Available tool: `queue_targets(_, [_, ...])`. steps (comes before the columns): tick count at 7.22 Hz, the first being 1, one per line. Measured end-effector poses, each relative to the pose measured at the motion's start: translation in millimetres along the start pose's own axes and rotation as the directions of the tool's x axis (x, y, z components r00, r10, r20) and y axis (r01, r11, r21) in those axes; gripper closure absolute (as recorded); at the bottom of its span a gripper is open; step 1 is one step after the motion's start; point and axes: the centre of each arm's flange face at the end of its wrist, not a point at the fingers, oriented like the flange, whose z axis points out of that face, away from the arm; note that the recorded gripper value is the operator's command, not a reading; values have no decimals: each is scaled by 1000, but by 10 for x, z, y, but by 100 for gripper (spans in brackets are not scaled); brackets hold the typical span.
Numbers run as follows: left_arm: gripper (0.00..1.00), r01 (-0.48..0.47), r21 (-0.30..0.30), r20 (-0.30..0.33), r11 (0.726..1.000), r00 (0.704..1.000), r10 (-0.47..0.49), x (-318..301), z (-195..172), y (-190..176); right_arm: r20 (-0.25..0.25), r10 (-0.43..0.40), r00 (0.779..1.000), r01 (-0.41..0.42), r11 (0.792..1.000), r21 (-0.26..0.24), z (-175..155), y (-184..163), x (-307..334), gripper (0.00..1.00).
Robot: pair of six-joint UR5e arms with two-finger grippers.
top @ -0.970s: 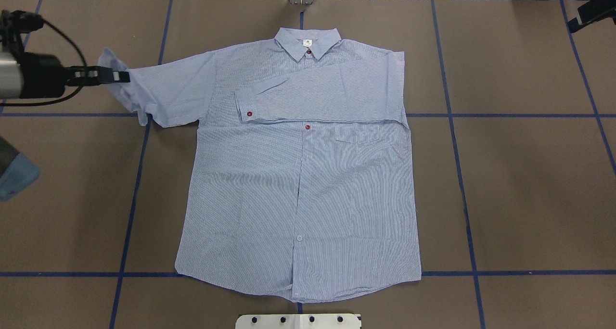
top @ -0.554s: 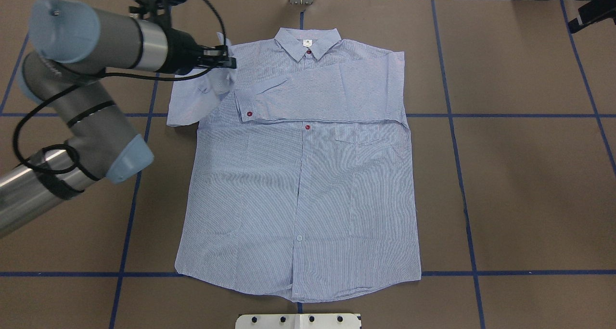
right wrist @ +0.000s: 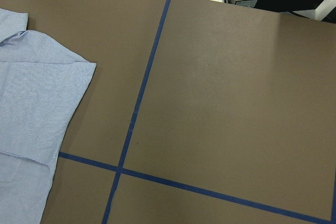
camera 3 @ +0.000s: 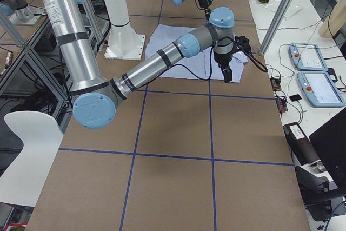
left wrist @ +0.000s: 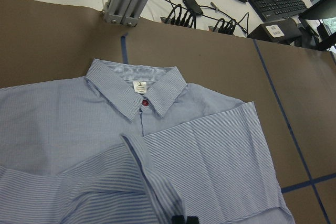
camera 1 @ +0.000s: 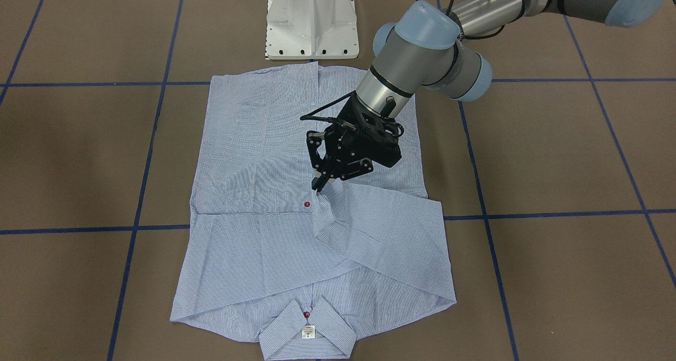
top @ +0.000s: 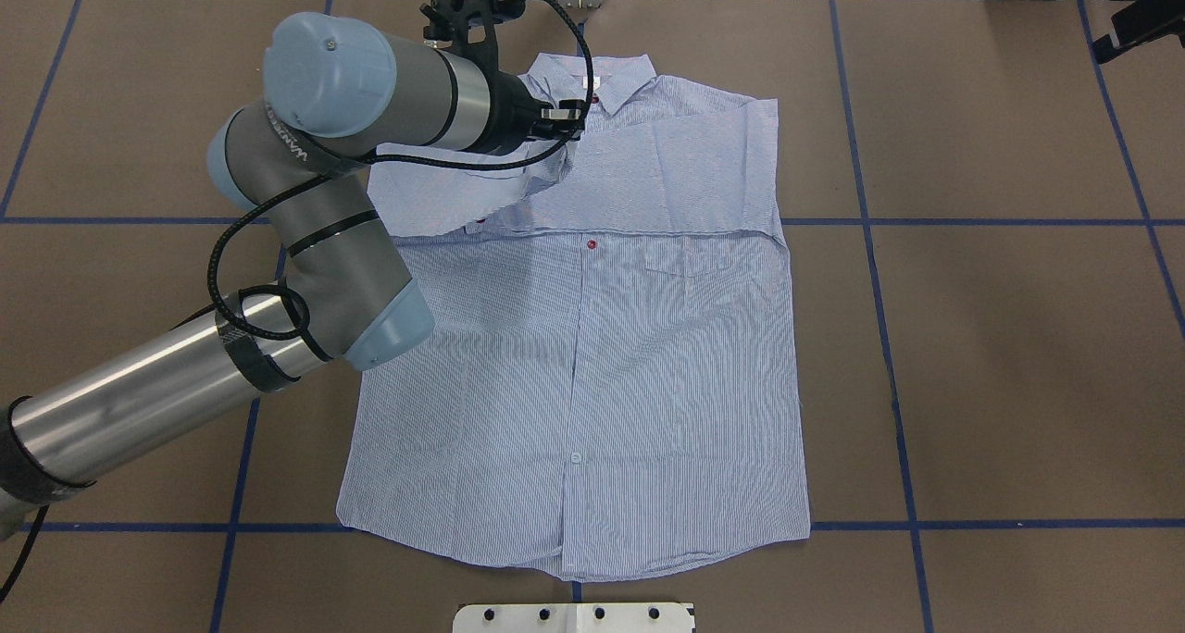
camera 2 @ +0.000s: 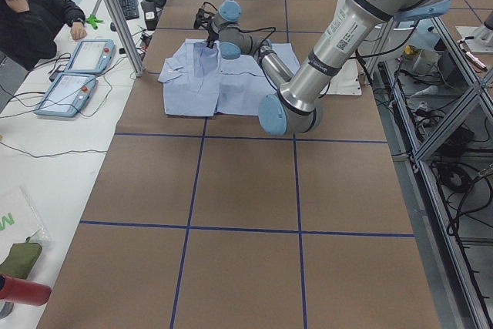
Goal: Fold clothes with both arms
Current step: 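Fold the sleeve across the chest with the left gripper and release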
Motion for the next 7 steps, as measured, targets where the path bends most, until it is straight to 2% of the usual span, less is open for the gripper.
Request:
queue_targets(5, [100, -22, 2, 15, 1000, 1000, 22, 420, 483, 602, -2, 1, 1000, -1, 1000, 0, 3, 1, 3, 0])
queue_targets(6, [85, -27, 0, 14, 1000, 1000, 27, 514, 546, 729, -2, 1, 1000, -1, 1000, -1, 5, 1, 6, 0])
queue_targets(7, [1, -31, -7, 2, 999, 1000, 31, 643, 584, 845, -2, 2, 1000, -2, 1000, -1, 6, 1, 7, 0])
